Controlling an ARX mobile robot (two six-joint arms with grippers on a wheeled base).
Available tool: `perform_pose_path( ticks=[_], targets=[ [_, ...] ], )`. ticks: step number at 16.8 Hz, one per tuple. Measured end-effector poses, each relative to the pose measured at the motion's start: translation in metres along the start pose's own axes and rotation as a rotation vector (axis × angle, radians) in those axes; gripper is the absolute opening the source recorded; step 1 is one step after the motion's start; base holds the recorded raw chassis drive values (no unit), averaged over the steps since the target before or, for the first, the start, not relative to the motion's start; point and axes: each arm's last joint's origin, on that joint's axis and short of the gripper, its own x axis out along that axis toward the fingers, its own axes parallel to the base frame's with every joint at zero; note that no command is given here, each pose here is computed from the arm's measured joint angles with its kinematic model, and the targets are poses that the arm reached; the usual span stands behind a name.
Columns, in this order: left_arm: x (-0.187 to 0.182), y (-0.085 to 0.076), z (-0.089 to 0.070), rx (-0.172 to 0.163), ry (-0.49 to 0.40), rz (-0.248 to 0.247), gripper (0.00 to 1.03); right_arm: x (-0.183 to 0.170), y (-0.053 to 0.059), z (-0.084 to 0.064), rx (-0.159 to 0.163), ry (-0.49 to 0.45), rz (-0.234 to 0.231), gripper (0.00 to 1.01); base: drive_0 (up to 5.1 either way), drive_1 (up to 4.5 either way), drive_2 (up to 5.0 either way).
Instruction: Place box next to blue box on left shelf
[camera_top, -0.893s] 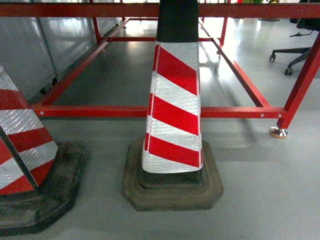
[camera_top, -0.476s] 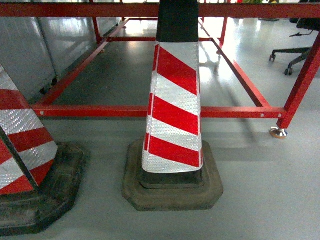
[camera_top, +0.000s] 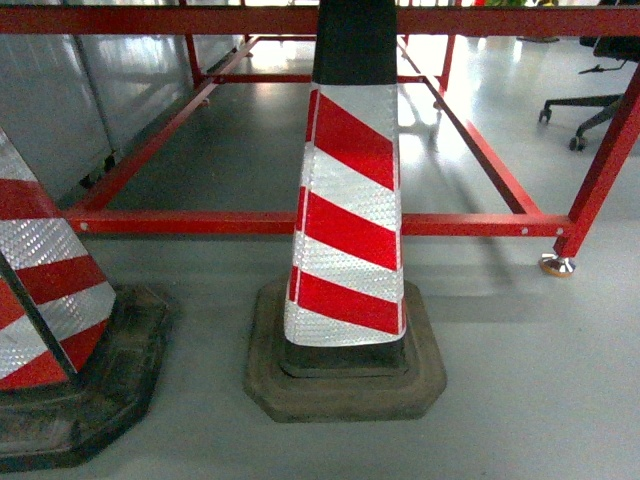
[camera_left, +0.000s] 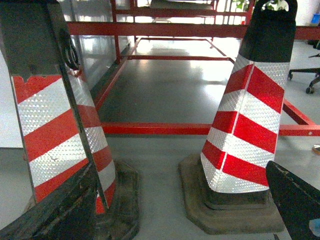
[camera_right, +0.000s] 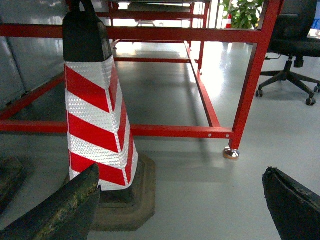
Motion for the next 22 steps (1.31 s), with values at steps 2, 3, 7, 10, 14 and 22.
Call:
perform_pose_path(
  ticks=[2,3,7,10,14,22],
  targets=[
    [0.0000,0.0000,-0.0001,0.000,0.001,0.000,0.98,0.0000,0.0000,-0.0001,0.000,0.001,0.000,0.98,0.0,0.00,0.0],
    [0.0000,0.0000,-0.0002,0.000,0.002,0.000,0.98,0.0000,0.0000,-0.0002,0.000,0.002,0.000,0.98,0.0,0.00,0.0],
    [0.0000,0.0000,0.0000,0.001,0.000,-0.001,0.98,0.0000,0.0000,-0.0001,-0.002,0.002,0.000,0.98,0.0,0.00,0.0],
    [0.0000,0.0000,0.0000,0.000,0.000,0.000,0.98,0.0000,0.0000,0.0000,-0.003,0.000,-0.001,0.98,0.0,0.00,0.0],
    [0.0000,0.0000,0.0000,0.001,0.000,0.000,0.98,0.0000,0.0000,0.0000,-0.004,0.000,0.000,0.98,0.0,0.00,0.0],
    [0.0000,0.0000,0.0000,0.001,0.000,-0.001,0.98,0.0000,0.0000,0.0000,-0.002,0.000,0.000,0.98,0.0,0.00,0.0]
  ],
)
